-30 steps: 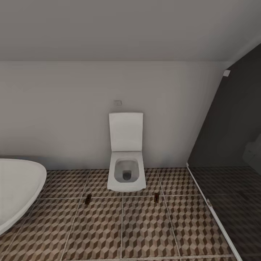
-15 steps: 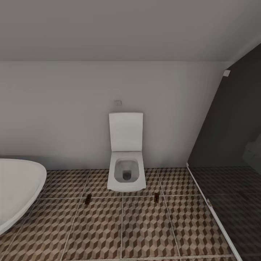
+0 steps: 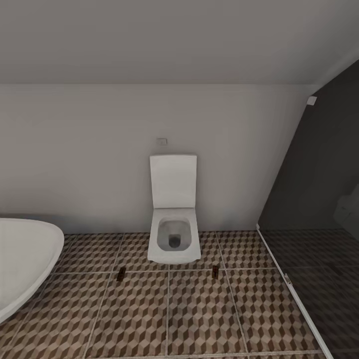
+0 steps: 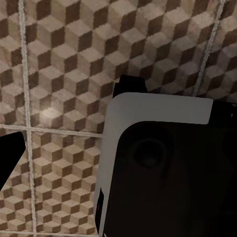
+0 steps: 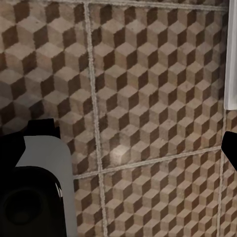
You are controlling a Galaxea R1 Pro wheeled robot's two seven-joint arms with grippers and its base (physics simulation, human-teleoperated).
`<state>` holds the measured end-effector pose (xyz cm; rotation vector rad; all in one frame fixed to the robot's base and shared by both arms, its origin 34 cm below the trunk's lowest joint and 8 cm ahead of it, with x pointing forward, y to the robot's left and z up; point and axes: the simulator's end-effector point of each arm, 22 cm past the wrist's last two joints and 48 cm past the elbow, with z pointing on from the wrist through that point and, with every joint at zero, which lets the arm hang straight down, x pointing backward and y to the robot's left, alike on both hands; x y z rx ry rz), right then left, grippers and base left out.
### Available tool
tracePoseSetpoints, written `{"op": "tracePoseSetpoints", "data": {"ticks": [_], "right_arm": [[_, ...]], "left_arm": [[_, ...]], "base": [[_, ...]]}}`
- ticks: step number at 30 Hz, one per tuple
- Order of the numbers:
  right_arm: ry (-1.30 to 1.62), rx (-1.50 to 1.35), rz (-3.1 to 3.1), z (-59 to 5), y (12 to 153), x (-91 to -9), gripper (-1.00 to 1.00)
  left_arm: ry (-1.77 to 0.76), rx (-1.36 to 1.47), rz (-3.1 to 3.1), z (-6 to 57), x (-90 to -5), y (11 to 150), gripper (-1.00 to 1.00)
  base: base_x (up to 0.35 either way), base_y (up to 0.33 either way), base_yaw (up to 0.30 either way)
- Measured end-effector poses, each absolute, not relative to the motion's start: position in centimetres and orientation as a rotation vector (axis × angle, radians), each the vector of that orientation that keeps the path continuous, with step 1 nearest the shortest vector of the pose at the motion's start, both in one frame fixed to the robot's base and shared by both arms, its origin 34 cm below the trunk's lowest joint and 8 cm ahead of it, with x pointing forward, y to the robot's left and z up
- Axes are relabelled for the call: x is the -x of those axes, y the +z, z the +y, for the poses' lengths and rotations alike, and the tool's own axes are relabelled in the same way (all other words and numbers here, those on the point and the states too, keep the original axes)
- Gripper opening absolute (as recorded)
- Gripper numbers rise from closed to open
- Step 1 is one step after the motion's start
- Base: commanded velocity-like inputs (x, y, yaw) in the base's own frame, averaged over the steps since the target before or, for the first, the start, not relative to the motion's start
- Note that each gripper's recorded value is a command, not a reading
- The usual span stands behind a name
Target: Take the four mousetraps from the cabinet in the bathroom and place them on the bathroom floor. Make sure all four end up on the same floor surface, and ensure that at least two of them are either under or directly next to the same bathroom sink.
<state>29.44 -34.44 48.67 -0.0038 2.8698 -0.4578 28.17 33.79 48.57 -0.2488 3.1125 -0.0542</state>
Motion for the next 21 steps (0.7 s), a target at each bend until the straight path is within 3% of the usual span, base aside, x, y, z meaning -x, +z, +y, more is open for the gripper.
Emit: {"op": "tracePoseSetpoints", "data": {"ticks": [21], "right_arm": [[-0.458,0.004,2.87,-34.44,48.67,-29.43,1.0]], "left_arm": [[-0.054,0.249,3.113,33.8,-28.17,48.57,1.0]], "base": [[0.0,0.0,0.0]]}}
